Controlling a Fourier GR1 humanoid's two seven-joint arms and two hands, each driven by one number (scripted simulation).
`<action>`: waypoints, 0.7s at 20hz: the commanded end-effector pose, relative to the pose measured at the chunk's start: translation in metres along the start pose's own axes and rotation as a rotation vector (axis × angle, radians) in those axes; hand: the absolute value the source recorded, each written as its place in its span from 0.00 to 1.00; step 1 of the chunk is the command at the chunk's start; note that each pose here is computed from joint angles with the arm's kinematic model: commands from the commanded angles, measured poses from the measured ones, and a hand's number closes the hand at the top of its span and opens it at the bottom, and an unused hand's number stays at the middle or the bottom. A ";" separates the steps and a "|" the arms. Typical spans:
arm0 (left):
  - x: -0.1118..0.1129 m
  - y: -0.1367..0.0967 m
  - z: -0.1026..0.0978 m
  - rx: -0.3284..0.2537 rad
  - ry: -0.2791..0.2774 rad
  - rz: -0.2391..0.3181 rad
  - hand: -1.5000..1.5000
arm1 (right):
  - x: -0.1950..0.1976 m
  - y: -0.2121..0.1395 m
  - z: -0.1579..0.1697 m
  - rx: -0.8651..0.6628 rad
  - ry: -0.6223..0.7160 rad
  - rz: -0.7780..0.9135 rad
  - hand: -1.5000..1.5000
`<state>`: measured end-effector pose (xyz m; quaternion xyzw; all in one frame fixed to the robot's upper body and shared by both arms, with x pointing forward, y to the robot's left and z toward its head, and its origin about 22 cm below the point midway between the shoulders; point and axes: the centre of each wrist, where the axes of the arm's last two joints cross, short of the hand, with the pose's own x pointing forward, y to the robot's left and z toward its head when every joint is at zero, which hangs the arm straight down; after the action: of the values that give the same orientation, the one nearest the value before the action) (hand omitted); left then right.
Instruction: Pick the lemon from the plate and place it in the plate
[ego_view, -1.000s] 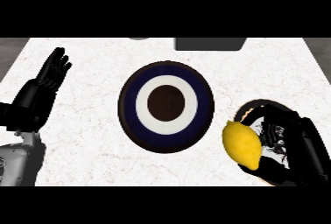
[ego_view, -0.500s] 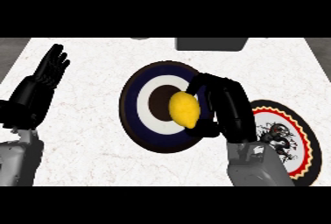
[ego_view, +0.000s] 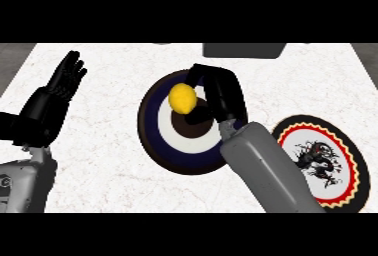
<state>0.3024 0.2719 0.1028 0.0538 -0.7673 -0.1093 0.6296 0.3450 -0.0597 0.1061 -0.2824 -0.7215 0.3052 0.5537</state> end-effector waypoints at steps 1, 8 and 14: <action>0.004 0.004 -0.007 -0.019 0.002 0.004 0.50 | -0.007 0.021 -0.014 -0.024 0.105 -0.083 1.00; 0.006 -0.015 0.003 -0.033 -0.024 0.018 0.50 | -0.017 0.044 -0.023 0.018 0.081 -0.207 0.00; 0.005 -0.012 -0.007 -0.019 -0.014 0.003 0.50 | 0.007 0.024 -0.039 -0.135 0.004 -0.419 0.00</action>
<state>0.3071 0.2681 0.1088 0.0429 -0.7695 -0.1162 0.6266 0.3765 -0.0373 0.0815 -0.1869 -0.7561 0.1984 0.5950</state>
